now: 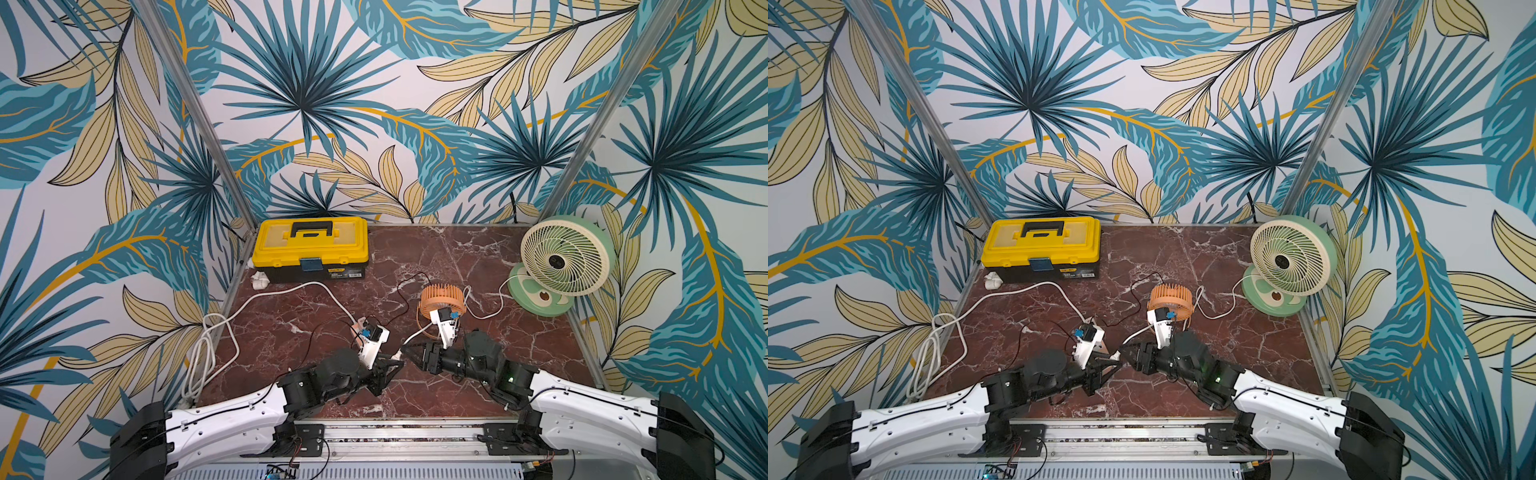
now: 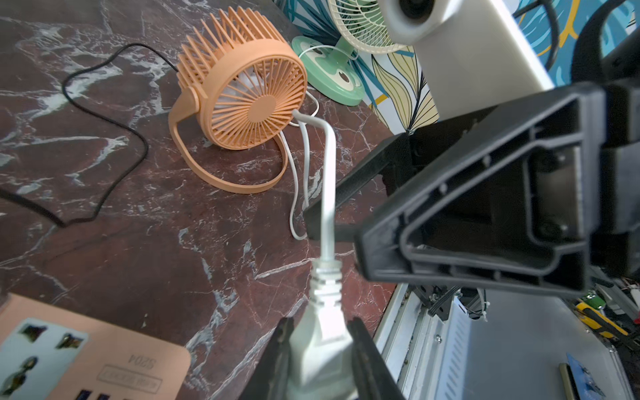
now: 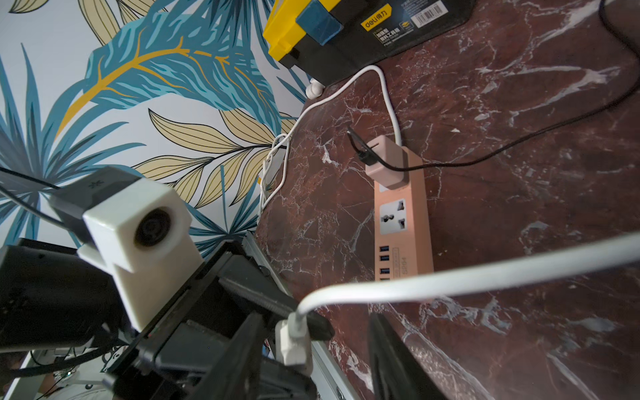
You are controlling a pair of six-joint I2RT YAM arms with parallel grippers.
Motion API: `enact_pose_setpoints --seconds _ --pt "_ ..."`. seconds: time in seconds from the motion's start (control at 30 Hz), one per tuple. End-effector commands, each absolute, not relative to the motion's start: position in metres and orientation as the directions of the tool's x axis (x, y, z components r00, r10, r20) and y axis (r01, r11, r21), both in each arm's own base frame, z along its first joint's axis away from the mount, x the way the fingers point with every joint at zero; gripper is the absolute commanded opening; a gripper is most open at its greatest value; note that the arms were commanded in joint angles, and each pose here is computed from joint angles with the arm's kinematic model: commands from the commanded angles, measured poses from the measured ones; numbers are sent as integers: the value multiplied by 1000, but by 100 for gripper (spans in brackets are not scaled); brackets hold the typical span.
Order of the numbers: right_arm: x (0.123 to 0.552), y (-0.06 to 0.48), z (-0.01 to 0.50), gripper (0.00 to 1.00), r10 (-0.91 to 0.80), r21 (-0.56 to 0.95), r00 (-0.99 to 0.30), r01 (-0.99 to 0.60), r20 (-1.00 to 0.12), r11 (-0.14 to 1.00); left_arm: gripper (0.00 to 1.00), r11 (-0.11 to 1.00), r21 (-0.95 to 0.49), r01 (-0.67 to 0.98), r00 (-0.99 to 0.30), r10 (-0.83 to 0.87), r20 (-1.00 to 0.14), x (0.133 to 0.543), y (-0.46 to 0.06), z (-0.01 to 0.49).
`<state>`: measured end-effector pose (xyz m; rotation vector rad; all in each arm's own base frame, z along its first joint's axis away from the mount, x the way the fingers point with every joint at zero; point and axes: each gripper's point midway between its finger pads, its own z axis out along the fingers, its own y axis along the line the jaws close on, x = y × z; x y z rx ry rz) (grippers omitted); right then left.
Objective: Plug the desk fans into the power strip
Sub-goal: Pick up the plug from the center of the board.
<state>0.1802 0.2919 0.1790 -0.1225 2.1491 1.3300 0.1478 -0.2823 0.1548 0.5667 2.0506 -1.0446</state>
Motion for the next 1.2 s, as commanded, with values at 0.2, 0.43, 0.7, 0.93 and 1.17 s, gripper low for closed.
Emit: enact_pose_setpoints --seconds 0.2,0.43,0.7,0.93,1.17 --pt "154 294 170 61 62 764 -869 -395 -490 510 12 488 -406 773 -519 120 -846 135 -292 184" --pt "151 299 171 45 46 775 -877 -398 -479 491 12 452 -403 796 -509 139 -850 128 -293 186" --pt "150 303 176 40 47 791 -880 -401 -473 461 12 420 -410 810 -510 158 -845 122 -297 186" --pt "144 310 171 21 17 800 -890 -401 -456 446 12 430 -400 809 -509 173 -843 123 -296 184" --pt "143 316 161 10 7 801 -897 -391 -442 454 24 454 -397 798 -509 152 -847 127 -293 186"
